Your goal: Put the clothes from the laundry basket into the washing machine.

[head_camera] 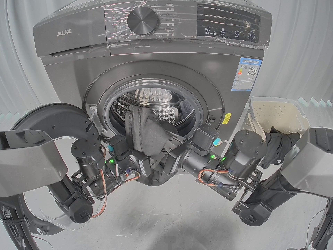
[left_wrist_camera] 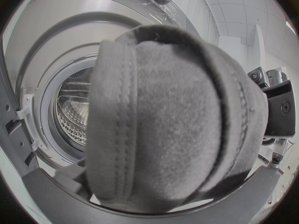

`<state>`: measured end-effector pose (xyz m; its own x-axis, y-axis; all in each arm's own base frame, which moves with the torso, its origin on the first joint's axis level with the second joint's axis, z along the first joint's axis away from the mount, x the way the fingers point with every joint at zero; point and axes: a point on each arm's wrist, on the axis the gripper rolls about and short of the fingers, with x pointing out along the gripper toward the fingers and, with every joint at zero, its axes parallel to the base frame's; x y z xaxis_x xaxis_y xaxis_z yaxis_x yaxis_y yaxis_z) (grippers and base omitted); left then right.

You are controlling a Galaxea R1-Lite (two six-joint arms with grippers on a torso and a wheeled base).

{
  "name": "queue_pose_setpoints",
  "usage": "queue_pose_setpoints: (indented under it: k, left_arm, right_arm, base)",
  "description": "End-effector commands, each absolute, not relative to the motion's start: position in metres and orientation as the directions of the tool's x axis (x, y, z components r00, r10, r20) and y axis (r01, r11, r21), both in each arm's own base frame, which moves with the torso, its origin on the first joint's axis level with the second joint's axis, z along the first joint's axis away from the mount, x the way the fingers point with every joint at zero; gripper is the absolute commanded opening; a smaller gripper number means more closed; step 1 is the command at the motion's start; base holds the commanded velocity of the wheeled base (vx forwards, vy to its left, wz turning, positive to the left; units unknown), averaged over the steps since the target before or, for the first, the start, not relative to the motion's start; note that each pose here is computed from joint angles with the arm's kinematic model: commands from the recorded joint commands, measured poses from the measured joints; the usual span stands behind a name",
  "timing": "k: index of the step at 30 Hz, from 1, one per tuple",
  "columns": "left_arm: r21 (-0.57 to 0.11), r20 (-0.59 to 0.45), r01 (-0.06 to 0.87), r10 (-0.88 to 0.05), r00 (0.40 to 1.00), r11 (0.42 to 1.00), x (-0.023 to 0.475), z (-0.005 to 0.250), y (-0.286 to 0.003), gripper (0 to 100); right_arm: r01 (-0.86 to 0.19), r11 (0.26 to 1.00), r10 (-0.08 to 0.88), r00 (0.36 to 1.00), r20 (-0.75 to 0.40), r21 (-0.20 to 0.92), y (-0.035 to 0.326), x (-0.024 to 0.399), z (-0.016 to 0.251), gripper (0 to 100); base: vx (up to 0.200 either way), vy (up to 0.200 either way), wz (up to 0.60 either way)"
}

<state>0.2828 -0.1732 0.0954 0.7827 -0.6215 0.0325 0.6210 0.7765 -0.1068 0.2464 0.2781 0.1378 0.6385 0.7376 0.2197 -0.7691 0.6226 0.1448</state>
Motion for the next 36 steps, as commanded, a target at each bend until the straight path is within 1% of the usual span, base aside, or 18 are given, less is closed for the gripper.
queue_pose_setpoints:
  k: [1, 4, 5, 7, 16, 22, 23, 26, 29, 33, 35, 36]
  left_arm:
    - [-0.107, 0.035, 0.604, -0.604, 0.796, 0.79, 0.287, 0.095, -0.169, 0]
    - [-0.111, 0.038, 0.594, -0.594, 0.803, 0.797, 0.287, 0.097, -0.164, 0]
    - [-0.114, 0.046, 0.588, -0.587, 0.809, 0.801, 0.287, 0.1, -0.161, 0]
    - [-0.115, 0.061, 0.583, -0.58, 0.812, 0.804, 0.286, 0.106, -0.157, 0]
    - [-0.113, 0.087, 0.582, -0.575, 0.813, 0.805, 0.283, 0.115, -0.155, 0]
    - [-0.115, 0.105, 0.586, -0.577, 0.81, 0.802, 0.28, 0.121, -0.156, 0]
    - [-0.116, 0.106, 0.585, -0.576, 0.811, 0.803, 0.28, 0.121, -0.156, 0]
    - [-0.124, 0.12, 0.592, -0.58, 0.806, 0.797, 0.273, 0.128, -0.154, 0]
    - [-0.149, 0.141, 0.608, -0.592, 0.794, 0.78, 0.26, 0.138, -0.151, 0]
    - [-0.154, 0.144, 0.622, -0.605, 0.783, 0.768, 0.241, 0.145, -0.144, 0]
    - [-0.154, 0.144, 0.632, -0.616, 0.775, 0.759, 0.232, 0.147, -0.143, 0]
    - [-0.152, 0.146, 0.641, -0.624, 0.768, 0.753, 0.229, 0.148, -0.145, 0]
  right_arm:
    - [-0.759, 0.634, 0.73, 0.651, 0.21, 0.149, 0.274, 0.249, 0.136, 0]
    - [-0.731, 0.662, 0.705, 0.682, 0.197, 0.165, 0.27, 0.253, 0.134, 0]
    - [-0.712, 0.682, 0.689, 0.702, 0.18, 0.169, 0.265, 0.256, 0.13, 0]
    - [-0.703, 0.691, 0.687, 0.711, 0.147, 0.17, 0.259, 0.255, 0.123, 0]
    - [-0.703, 0.691, 0.698, 0.709, 0.098, 0.169, 0.258, 0.247, 0.112, 0]
    - [-0.703, 0.691, 0.698, 0.709, 0.093, 0.172, 0.257, 0.246, 0.112, 0]
    - [-0.703, 0.69, 0.698, 0.709, 0.096, 0.172, 0.257, 0.245, 0.112, 100]
    - [-0.697, 0.697, 0.697, 0.714, 0.07, 0.17, 0.248, 0.24, 0.111, 100]
    - [-0.684, 0.712, 0.698, 0.713, -0.058, 0.155, 0.225, 0.217, 0.092, 100]
    - [-0.677, 0.722, 0.688, 0.681, -0.252, 0.143, 0.196, 0.185, 0.062, 100]
    - [-0.676, 0.724, 0.679, 0.666, -0.308, 0.134, 0.187, 0.175, 0.054, 100]
    - [-0.676, 0.726, 0.676, 0.665, -0.317, 0.13, 0.184, 0.174, 0.053, 100]
  base:
    - [0.0, 0.0, 0.0]
    - [0.0, 0.0, 0.0]
    - [0.0, 0.0, 0.0]
    - [0.0, 0.0, 0.0]
    - [0.0, 0.0, 0.0]
    - [0.0, 0.0, 0.0]
    - [0.0, 0.0, 0.0]
    - [0.0, 0.0, 0.0]
    - [0.0, 0.0, 0.0]
    - [0.0, 0.0, 0.0]
    - [0.0, 0.0, 0.0]
    - [0.0, 0.0, 0.0]
